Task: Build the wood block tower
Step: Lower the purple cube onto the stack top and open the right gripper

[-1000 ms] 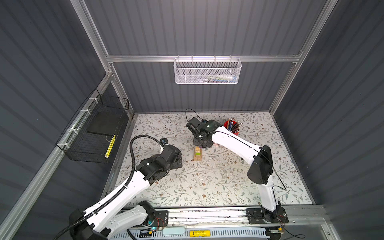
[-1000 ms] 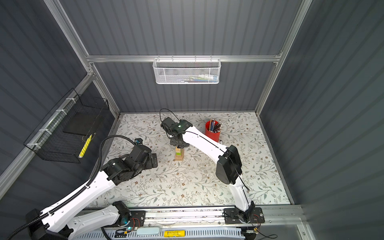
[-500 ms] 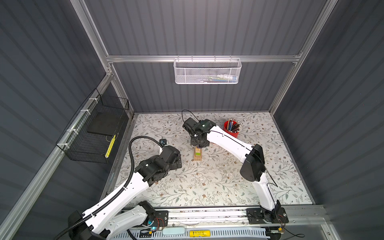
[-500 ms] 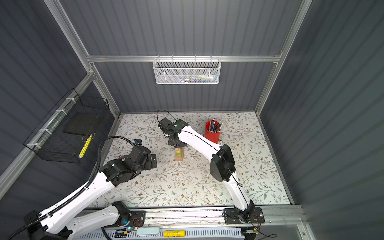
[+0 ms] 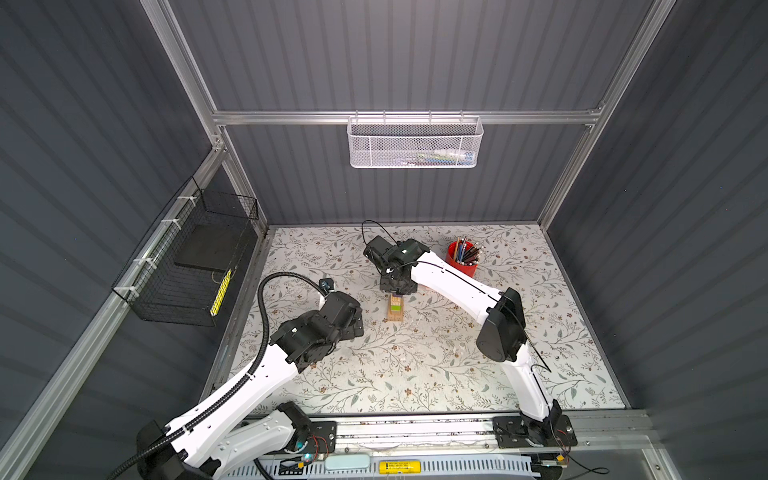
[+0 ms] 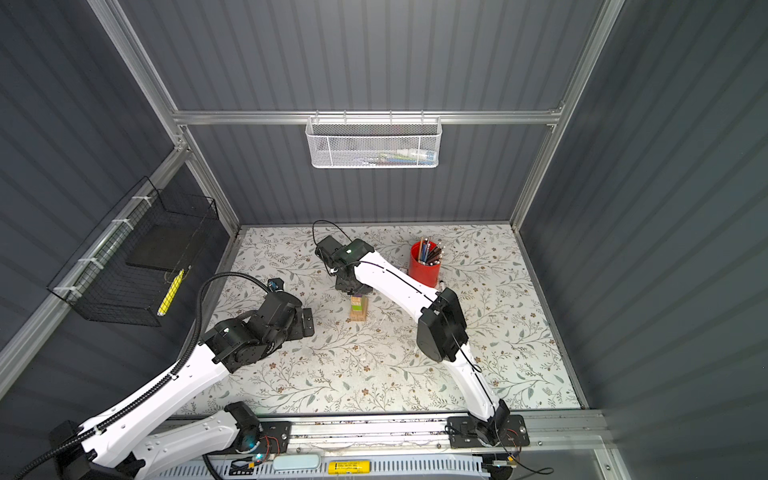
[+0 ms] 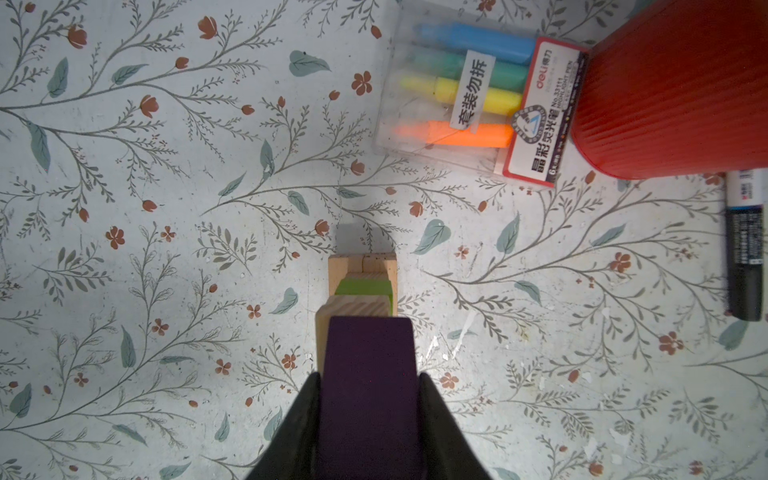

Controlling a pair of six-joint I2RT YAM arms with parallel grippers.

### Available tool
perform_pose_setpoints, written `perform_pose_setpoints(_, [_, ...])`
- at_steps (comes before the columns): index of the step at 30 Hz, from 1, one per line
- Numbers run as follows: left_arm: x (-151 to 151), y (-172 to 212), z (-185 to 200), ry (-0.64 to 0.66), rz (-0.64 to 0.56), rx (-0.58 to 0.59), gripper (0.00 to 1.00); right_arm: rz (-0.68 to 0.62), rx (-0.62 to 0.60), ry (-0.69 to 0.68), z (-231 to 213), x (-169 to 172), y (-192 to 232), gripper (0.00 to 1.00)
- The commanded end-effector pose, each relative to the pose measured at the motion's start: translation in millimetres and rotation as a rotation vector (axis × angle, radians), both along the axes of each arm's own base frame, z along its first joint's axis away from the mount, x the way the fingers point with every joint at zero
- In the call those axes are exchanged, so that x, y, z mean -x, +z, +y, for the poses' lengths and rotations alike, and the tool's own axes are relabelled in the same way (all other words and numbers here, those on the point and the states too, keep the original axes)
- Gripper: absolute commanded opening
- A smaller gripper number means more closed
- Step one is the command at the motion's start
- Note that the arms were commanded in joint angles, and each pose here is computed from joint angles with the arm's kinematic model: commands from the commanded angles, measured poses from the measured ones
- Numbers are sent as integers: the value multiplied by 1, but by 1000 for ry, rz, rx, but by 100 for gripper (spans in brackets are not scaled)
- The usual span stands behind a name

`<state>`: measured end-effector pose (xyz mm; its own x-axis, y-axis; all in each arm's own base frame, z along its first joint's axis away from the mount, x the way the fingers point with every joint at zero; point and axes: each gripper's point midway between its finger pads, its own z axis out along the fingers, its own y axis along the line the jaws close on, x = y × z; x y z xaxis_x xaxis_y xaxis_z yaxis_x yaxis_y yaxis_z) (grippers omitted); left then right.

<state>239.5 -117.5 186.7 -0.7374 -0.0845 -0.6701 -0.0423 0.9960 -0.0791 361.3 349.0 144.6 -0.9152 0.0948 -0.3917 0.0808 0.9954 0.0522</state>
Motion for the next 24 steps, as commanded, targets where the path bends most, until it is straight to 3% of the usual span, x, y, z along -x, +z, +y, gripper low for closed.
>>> perform_pose_setpoints(1, [2, -4, 8, 26, 16, -23, 100, 20, 17, -1, 2, 3, -8, 26])
perform_pose_setpoints(15, [3, -2, 10, 28, 12, -29, 100, 37, 32, 8, 4, 6, -17, 29])
perform_pose_setpoints(24, [1, -2, 9, 29, 11, -33, 100, 40, 39, 9, 4, 5, -20, 42])
